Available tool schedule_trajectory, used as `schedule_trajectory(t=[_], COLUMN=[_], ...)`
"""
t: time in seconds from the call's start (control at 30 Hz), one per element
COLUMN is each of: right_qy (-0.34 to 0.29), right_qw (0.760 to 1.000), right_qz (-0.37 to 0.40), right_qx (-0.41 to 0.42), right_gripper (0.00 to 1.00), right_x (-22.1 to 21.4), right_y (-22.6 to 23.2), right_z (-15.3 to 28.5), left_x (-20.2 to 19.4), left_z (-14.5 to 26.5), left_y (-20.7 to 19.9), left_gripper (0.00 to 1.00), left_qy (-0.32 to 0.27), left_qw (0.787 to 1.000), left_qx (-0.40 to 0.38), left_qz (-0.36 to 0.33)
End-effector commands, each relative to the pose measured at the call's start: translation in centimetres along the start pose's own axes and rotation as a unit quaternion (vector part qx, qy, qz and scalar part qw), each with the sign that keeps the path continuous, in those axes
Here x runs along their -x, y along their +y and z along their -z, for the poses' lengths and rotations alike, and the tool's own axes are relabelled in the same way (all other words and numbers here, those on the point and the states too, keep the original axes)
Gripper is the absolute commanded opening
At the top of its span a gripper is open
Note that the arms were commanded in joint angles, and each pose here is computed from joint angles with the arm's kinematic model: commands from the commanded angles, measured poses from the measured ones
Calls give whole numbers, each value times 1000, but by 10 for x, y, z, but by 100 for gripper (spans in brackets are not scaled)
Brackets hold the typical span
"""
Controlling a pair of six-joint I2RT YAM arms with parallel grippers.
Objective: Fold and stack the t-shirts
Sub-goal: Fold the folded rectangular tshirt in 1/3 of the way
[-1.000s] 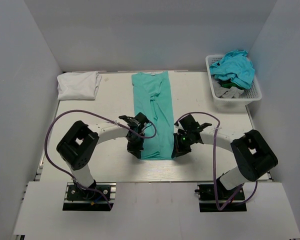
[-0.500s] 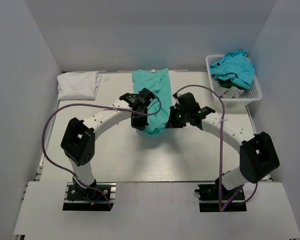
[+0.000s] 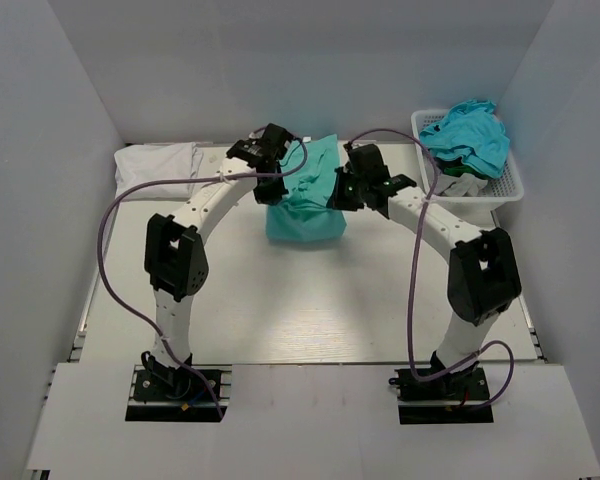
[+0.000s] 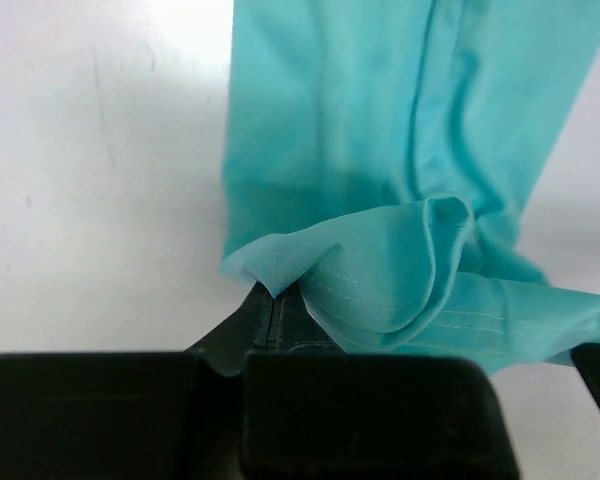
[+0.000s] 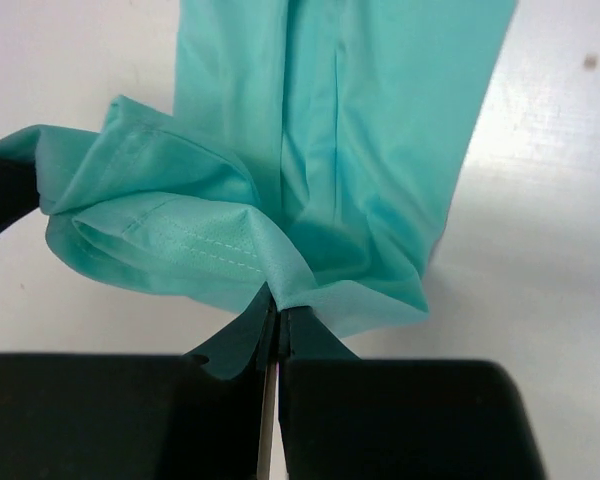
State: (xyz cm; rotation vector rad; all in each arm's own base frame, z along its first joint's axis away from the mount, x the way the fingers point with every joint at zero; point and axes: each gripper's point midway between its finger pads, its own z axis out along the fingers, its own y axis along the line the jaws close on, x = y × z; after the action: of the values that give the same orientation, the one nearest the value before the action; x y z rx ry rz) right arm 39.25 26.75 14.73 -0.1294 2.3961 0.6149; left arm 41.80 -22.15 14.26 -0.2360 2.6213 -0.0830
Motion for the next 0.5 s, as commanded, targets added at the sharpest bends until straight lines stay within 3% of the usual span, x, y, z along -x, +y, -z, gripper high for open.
schedule_trajectory(t=[0.0,0.47], right_qy=[-75,-83], right_qw=[997,996], right_qz=[26,6], right_qx=[23,-2], right_gripper=[0,0], right_x=[58,87], right_y=[18,-19], right_z=[3,-51], left_x=[36,86], left_z=[4,-41], left_y=[-6,-23], left_gripper=[0,0], left_qy=[-40,-88], left_qw=[999,993], left_qx=[-19,-76], left_qz=[15,28])
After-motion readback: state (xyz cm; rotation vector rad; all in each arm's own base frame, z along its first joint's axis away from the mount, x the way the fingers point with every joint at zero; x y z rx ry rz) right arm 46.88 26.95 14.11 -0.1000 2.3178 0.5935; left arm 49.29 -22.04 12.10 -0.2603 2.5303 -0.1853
